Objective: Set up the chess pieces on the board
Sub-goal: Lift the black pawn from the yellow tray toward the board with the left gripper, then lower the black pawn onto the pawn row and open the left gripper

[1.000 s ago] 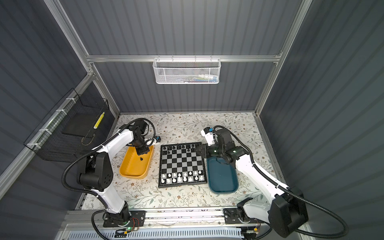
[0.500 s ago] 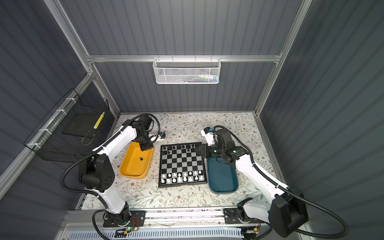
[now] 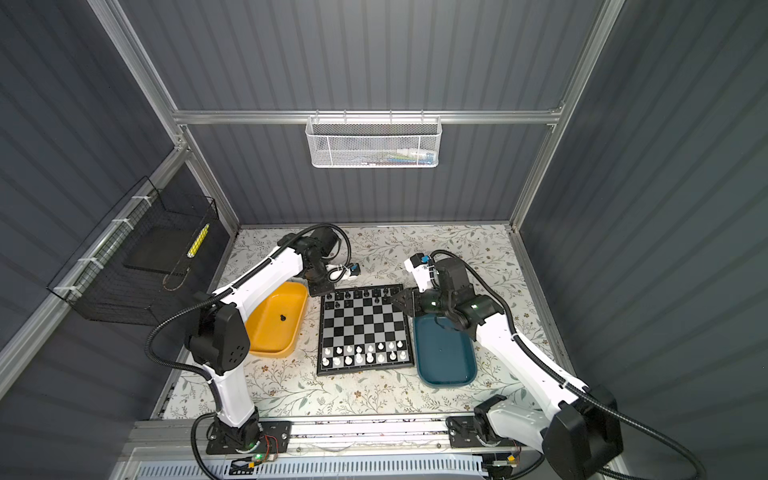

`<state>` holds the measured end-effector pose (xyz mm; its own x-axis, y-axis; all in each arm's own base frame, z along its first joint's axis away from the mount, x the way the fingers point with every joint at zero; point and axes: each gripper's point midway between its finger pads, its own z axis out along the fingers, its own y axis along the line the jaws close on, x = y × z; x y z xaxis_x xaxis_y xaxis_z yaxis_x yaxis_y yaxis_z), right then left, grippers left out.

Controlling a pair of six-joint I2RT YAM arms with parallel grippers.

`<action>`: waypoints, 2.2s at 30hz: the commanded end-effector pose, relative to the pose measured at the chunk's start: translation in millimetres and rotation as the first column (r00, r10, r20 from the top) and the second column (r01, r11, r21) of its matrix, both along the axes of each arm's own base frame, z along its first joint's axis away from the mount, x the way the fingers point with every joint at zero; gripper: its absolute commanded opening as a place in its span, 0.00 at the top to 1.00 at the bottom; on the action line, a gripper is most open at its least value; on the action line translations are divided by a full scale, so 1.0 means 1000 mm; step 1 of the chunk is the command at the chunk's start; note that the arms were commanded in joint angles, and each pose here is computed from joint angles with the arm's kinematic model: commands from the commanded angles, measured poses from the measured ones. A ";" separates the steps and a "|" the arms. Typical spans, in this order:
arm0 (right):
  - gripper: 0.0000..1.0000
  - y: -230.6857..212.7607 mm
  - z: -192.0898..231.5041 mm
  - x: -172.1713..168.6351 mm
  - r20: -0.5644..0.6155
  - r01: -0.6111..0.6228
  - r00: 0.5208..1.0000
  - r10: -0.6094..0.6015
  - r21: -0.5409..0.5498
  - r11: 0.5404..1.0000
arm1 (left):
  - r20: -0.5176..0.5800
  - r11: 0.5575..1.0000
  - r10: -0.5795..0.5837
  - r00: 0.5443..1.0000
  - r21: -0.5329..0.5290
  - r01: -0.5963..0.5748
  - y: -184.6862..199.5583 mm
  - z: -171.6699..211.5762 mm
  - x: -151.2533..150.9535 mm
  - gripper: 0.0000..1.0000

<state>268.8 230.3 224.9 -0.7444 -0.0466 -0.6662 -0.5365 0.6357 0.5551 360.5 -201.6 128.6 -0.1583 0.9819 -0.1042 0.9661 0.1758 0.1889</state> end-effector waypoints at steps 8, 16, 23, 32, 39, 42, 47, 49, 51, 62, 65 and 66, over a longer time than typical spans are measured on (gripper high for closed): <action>0.73 -0.016 0.009 -0.015 0.027 0.040 0.999 -0.039 -0.028 0.999 | -0.045 0.997 -0.076 0.996 0.002 0.076 -0.047 -0.016 -0.011 0.90; 0.73 -0.018 0.006 -0.017 0.025 0.044 0.999 -0.043 -0.036 0.998 | -0.066 0.996 -0.089 0.994 -0.008 0.089 -0.064 -0.034 -0.008 0.90; 0.73 -0.018 0.002 -0.018 0.017 0.043 0.999 -0.043 -0.041 0.998 | -0.074 0.996 -0.087 0.993 -0.017 0.086 -0.070 -0.044 -0.003 0.90; 0.73 -0.018 -0.003 -0.018 0.009 0.044 0.999 -0.043 -0.045 0.998 | -0.088 0.996 -0.089 0.992 -0.028 0.087 -0.077 -0.053 -0.001 0.90; 0.73 -0.018 -0.006 -0.018 0.003 0.043 0.999 -0.043 -0.047 0.998 | -0.104 0.996 -0.087 0.991 -0.023 0.085 -0.079 -0.061 0.001 0.90; 0.73 -0.018 -0.007 -0.018 0.002 0.044 0.999 -0.044 -0.048 0.998 | -0.105 0.996 -0.085 0.991 -0.025 0.083 -0.080 -0.064 0.002 0.90; 0.73 -0.018 -0.009 -0.018 -0.001 0.044 0.999 -0.044 -0.050 0.998 | -0.114 0.997 -0.081 0.990 -0.027 0.078 -0.081 -0.068 0.002 0.89; 0.73 -0.018 -0.010 -0.018 -0.003 0.043 0.999 -0.043 -0.051 0.998 | -0.117 0.997 -0.079 0.990 -0.027 0.076 -0.082 -0.070 0.002 0.89; 0.73 -0.018 -0.010 -0.018 -0.003 0.042 0.999 -0.043 -0.052 0.998 | -0.120 0.997 -0.077 0.990 -0.027 0.075 -0.082 -0.071 0.002 0.89; 0.73 -0.018 -0.012 -0.018 -0.007 0.043 0.999 -0.043 -0.054 0.998 | -0.132 0.997 -0.077 0.988 -0.020 0.075 -0.083 -0.078 0.002 0.89; 0.73 -0.018 -0.011 -0.017 -0.002 0.043 0.999 -0.043 -0.053 0.998 | -0.132 0.997 -0.077 0.988 -0.016 0.076 -0.082 -0.079 0.003 0.89; 0.73 -0.018 -0.011 -0.018 -0.003 0.041 0.999 -0.042 -0.054 0.998 | -0.132 0.997 -0.079 0.988 -0.016 0.078 -0.082 -0.079 0.002 0.88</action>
<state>252.1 212.2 219.0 -0.7484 -0.0380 -0.6621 -0.5031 0.6830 0.5295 363.4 -278.1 51.0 -0.0900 0.9921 -0.0872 0.9928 0.0963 0.0713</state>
